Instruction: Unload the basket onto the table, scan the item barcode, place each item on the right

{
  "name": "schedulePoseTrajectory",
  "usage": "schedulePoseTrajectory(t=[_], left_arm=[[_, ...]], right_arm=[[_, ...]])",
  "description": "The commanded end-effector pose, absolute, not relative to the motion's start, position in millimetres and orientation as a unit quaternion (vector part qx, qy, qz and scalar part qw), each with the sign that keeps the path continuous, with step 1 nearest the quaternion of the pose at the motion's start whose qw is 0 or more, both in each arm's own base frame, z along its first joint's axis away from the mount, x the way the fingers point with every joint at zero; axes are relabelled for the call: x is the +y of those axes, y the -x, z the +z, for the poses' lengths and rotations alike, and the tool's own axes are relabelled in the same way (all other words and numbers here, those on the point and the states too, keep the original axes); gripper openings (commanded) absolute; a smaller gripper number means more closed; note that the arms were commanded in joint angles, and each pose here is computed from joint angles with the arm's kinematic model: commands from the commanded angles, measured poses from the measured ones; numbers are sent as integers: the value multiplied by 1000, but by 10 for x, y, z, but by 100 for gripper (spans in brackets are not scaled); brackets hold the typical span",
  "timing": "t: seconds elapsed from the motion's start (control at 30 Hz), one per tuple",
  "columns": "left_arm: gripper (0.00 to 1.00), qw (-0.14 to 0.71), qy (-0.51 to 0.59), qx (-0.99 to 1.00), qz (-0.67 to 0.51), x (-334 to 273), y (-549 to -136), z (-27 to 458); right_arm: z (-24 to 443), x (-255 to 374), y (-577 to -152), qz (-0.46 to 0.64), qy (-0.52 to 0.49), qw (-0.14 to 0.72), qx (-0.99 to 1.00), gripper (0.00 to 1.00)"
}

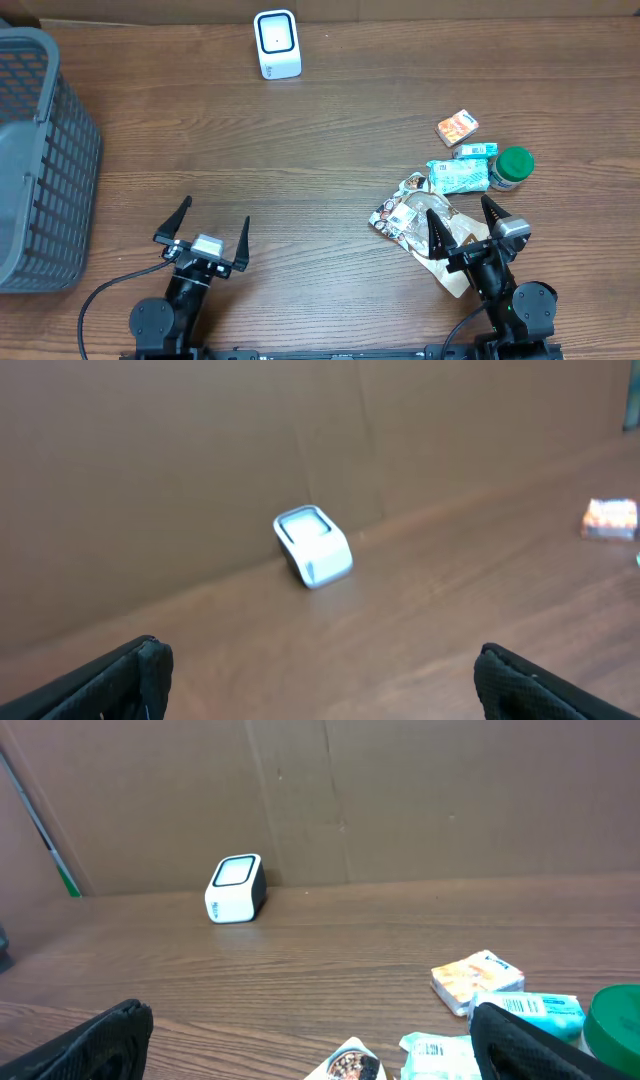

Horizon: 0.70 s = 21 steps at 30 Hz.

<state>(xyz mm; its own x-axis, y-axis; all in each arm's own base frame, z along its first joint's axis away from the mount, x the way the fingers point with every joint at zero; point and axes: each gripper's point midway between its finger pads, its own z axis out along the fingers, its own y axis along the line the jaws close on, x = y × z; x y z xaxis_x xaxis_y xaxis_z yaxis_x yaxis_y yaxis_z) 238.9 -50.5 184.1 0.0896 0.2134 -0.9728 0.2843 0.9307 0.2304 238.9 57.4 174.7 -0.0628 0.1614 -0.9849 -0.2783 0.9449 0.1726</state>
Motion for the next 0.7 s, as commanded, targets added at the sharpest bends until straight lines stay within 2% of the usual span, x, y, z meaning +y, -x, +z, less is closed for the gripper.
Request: schedulePoseTrajectory(t=[0.0, 0.67], left_arm=[[100, 691, -190, 697, -17, -484, -2393, 1638], [100, 691, -188, 698, -21, -488, -2392, 1636]], right_arm=[[1730, 577, -2390, 162, 40, 685, 709, 100], [1730, 577, -2389, 162, 40, 685, 709, 100]])
